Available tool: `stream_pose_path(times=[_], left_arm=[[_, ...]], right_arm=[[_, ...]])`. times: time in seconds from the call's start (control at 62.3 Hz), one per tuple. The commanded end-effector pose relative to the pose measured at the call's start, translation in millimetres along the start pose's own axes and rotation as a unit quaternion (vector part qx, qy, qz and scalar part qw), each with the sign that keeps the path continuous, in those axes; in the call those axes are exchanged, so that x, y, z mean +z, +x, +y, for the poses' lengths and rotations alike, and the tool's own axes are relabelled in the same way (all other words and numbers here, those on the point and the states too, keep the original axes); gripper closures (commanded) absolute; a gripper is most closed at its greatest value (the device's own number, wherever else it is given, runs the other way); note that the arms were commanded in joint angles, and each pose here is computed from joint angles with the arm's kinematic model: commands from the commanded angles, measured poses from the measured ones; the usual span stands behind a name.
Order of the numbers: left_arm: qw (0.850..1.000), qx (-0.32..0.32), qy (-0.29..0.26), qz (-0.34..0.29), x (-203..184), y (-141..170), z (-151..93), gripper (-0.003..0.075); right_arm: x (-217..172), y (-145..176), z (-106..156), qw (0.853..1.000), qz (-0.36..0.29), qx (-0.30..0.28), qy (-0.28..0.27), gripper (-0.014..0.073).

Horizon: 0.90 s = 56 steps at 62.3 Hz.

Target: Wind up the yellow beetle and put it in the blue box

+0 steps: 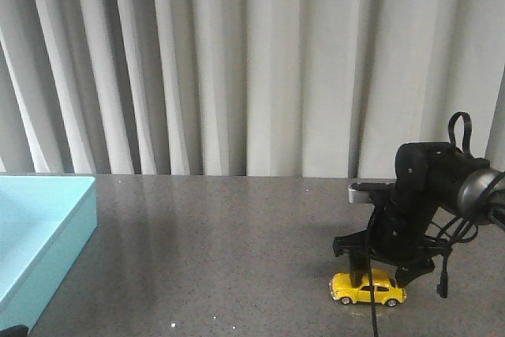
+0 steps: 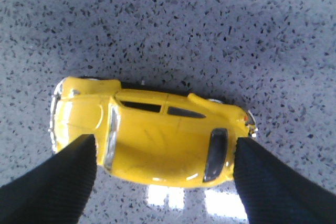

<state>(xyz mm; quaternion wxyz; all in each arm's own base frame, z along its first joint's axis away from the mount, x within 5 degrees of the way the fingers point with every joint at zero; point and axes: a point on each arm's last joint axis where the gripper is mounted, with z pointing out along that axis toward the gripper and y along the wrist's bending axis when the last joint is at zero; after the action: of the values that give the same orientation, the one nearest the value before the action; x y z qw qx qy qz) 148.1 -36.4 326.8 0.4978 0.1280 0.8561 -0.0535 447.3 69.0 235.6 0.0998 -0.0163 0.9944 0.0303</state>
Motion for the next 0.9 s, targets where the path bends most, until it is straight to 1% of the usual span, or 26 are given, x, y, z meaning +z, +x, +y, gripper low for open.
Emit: stream_pose_path(times=[0.0, 0.337, 0.61, 0.882], left_arm=[[0.999, -0.001, 0.0, -0.046, -3.8, -12.6, -0.4, 0.0185], [0.999, -0.001, 0.0, -0.046, -3.8, -12.6, -0.4, 0.0185], [0.999, -0.001, 0.0, -0.046, -3.8, -12.5, -0.4, 0.0185], [0.999, -0.001, 0.001, -0.042, -3.8, -11.9, -0.5, 0.0185]], right_arm=[[-34.9, -5.8, 1.2, 0.998, -0.061, -0.004, -0.003, 0.0069], [-33.8, -6.0, 1.3, 0.998, -0.06, -0.004, -0.004, 0.0069], [-16.3, -4.7, 0.9, 1.0, -0.026, -0.014, -0.002, 0.0069], [-15.8, -4.2, 2.3, 1.0, -0.022, -0.019, -0.013, 0.0069]])
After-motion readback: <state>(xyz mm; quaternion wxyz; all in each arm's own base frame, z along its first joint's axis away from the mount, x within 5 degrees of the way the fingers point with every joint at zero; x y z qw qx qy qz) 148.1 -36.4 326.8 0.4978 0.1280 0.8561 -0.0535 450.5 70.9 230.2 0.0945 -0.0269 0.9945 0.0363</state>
